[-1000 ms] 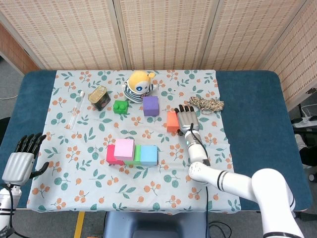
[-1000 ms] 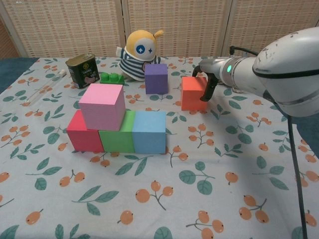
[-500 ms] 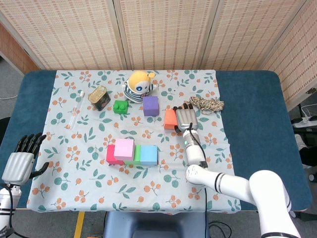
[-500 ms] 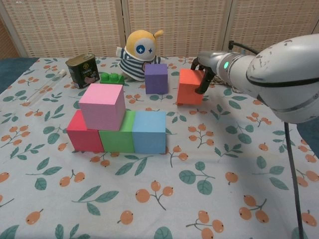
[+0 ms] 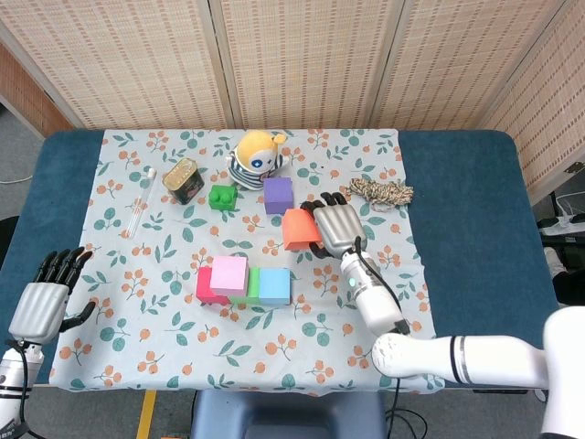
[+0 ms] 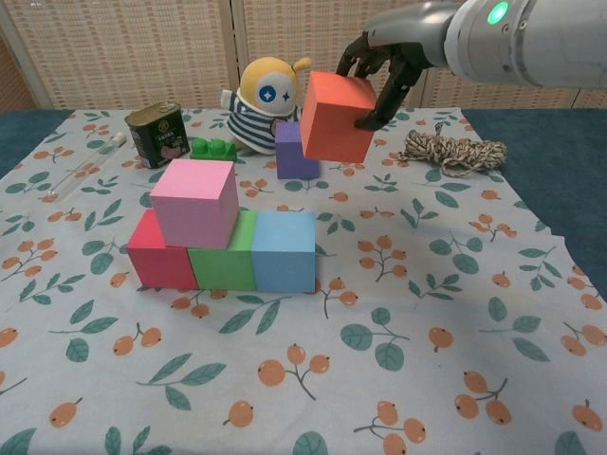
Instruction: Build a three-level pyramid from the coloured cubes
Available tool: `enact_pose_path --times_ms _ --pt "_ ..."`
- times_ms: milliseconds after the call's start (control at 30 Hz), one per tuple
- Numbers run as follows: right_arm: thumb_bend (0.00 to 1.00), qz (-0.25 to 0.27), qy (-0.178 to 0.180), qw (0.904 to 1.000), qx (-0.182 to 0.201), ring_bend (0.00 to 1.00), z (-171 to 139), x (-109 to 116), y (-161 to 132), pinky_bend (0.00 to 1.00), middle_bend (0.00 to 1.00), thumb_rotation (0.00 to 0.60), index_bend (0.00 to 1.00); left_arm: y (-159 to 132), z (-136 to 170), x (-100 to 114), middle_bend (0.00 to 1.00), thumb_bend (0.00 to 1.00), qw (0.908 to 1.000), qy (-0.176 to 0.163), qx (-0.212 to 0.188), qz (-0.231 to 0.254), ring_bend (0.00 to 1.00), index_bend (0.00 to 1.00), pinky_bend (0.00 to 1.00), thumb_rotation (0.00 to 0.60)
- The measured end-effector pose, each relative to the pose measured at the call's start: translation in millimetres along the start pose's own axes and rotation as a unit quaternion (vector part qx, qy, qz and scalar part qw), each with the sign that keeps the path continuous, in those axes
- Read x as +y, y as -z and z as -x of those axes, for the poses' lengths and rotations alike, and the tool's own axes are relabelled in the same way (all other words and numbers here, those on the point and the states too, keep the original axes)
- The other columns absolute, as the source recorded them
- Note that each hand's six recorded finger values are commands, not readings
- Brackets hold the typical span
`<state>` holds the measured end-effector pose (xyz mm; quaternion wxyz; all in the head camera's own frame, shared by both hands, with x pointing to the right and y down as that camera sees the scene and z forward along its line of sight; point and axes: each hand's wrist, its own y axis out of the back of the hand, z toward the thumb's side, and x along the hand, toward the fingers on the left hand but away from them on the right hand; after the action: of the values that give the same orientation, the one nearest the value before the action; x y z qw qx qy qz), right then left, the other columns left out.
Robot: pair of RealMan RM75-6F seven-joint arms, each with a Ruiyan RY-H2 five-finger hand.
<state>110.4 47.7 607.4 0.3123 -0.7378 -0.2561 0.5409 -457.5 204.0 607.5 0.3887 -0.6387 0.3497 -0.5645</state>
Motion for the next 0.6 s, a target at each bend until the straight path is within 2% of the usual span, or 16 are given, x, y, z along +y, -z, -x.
enact_pose_path --times_ms 200,467,600 --pt "0.5 0.006 -0.012 0.9999 0.002 0.09 -15 3 -4 0.09 0.26 0.6 0.67 2 1 4 0.03 0.32 1.0 -0.005 0.002 0.001 0.0 0.0 0.06 0.6" --pt "0.5 -0.005 -0.057 0.9983 0.011 0.09 -24 -28 -58 0.09 0.26 0.6 0.67 6 6 13 0.03 0.32 0.9998 -0.012 -0.002 0.018 0.0 0.0 0.06 0.6" --pt "0.5 -0.026 -0.053 0.9982 0.012 0.09 -26 -33 -74 0.09 0.26 0.6 0.68 6 7 14 0.03 0.32 0.9997 -0.013 -0.004 0.021 0.0 0.0 0.06 0.6"
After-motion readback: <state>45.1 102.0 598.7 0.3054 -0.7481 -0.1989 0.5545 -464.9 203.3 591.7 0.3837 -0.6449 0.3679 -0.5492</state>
